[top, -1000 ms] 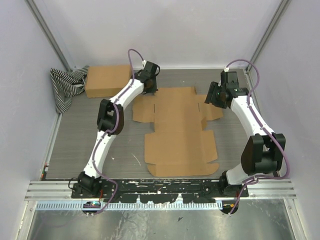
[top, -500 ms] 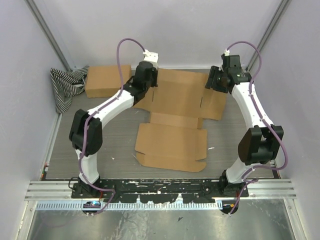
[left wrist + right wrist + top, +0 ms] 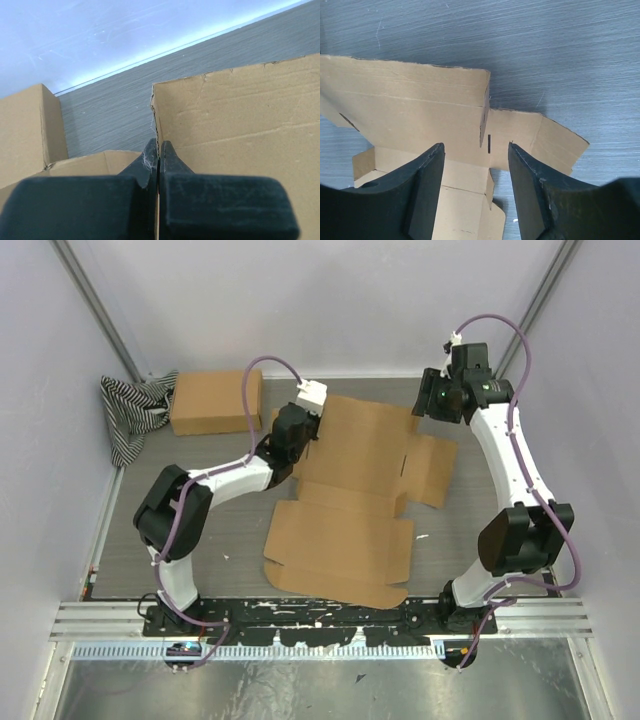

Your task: Fold the paper box

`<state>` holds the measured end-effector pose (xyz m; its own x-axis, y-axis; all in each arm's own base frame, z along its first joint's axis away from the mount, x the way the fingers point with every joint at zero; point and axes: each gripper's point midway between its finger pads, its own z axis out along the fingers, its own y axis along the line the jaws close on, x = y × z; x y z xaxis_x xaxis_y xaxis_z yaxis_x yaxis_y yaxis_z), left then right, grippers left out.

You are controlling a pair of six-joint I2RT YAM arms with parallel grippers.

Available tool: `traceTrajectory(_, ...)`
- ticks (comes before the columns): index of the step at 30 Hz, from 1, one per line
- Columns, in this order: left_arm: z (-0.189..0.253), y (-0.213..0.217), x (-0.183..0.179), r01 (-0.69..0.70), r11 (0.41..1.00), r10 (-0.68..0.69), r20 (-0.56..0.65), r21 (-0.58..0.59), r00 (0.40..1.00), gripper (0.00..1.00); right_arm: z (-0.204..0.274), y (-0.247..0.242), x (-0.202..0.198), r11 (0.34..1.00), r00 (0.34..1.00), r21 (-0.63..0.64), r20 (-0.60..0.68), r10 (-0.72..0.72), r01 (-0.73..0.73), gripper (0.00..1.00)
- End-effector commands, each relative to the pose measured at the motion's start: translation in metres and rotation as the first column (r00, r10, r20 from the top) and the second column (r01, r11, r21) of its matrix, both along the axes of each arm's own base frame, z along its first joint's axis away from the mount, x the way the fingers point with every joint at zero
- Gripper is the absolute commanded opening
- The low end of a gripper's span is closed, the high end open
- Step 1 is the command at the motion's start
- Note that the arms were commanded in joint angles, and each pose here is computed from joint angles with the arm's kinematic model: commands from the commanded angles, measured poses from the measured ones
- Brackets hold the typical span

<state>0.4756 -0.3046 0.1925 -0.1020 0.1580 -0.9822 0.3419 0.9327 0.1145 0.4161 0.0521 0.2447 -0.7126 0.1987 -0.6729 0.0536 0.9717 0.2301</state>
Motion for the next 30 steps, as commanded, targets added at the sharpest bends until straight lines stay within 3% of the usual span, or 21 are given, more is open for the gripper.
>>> traceTrajectory(1, 0.065, 0.009, -0.006, -0.025, 0.992, 0.050, 0.211, -0.121, 0.976, 0.01, 0.035, 0.003, -0.002, 1.000, 0.997, 0.005, 0.077, 0.023, -0.023, 0.58)
traceTrajectory(15, 0.081, 0.019, -0.033, -0.002, 0.986, 0.065, 0.378, -0.164, 0.923, 0.00, 0.024, 0.011, 0.006, 0.998, 0.998, 0.040, 0.031, 0.048, -0.050, 0.47)
traceTrajectory(26, 0.081, 0.016, -0.038, -0.006, 0.989, 0.069, 0.414, -0.150, 0.907, 0.01, -0.002, 0.014, 0.000, 0.996, 0.996, 0.048, -0.056, 0.072, -0.069, 0.09)
traceTrajectory(28, 0.081, 0.017, -0.037, -0.028, 0.988, 0.088, 0.415, -0.150, 0.906, 0.07, -0.005, 0.015, 0.000, 0.996, 0.995, 0.050, -0.062, 0.077, -0.074, 0.01)
traceTrajectory(30, 0.084, 0.022, -0.036, -0.079, 0.983, 0.140, 0.410, -0.164, 0.901, 0.30, -0.004, 0.013, 0.002, 0.997, 0.996, 0.045, -0.051, 0.068, -0.066, 0.01)
